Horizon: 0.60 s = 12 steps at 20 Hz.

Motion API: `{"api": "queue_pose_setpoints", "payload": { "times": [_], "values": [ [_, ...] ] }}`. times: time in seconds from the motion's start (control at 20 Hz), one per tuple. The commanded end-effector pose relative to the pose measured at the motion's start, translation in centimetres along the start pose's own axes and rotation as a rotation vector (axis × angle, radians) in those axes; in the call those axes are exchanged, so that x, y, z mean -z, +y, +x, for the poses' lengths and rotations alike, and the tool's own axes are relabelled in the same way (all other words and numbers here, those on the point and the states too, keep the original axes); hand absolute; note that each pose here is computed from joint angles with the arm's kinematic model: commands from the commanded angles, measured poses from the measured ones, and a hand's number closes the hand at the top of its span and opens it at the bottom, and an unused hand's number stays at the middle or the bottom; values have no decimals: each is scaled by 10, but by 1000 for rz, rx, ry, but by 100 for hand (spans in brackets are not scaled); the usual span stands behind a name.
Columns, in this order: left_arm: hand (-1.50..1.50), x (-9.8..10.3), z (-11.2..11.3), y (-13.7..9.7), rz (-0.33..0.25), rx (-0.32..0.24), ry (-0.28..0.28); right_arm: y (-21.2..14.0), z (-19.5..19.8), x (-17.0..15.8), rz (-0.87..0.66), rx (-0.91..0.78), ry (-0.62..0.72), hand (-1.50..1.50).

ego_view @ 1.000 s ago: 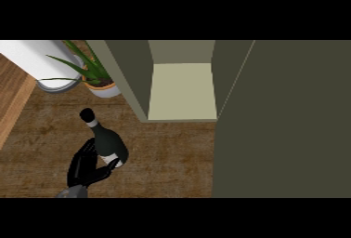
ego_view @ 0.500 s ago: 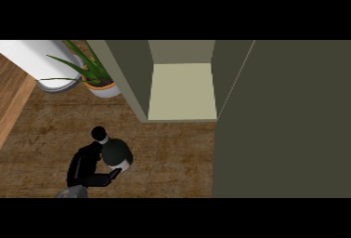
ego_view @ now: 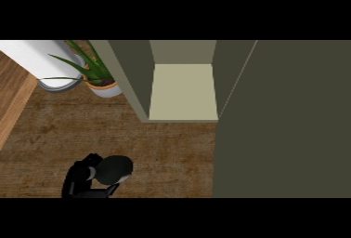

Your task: Pick up the wine, place it into the cabinet and close the cabinet

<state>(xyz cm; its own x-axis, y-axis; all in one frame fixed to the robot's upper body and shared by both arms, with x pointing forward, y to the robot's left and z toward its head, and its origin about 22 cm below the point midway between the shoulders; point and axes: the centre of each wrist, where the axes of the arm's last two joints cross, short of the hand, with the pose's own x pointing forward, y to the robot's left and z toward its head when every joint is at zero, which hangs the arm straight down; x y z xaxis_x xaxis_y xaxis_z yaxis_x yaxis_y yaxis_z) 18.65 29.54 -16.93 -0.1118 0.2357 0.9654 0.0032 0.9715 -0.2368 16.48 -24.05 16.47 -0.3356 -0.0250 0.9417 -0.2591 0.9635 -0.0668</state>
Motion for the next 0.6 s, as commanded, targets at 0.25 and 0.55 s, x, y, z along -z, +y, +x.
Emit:
{"api": "queue_pose_setpoints", "payload": {
  "times": [0.25,0.55],
  "values": [
    [150,-40,2,-11,-60,-168,-41,0,-12,-2,-3,16,5,-150],
    [150,-31,42,-46,-93,-152,-88,-19,-13,-8,-4,12,-19,-150]
  ]
}}
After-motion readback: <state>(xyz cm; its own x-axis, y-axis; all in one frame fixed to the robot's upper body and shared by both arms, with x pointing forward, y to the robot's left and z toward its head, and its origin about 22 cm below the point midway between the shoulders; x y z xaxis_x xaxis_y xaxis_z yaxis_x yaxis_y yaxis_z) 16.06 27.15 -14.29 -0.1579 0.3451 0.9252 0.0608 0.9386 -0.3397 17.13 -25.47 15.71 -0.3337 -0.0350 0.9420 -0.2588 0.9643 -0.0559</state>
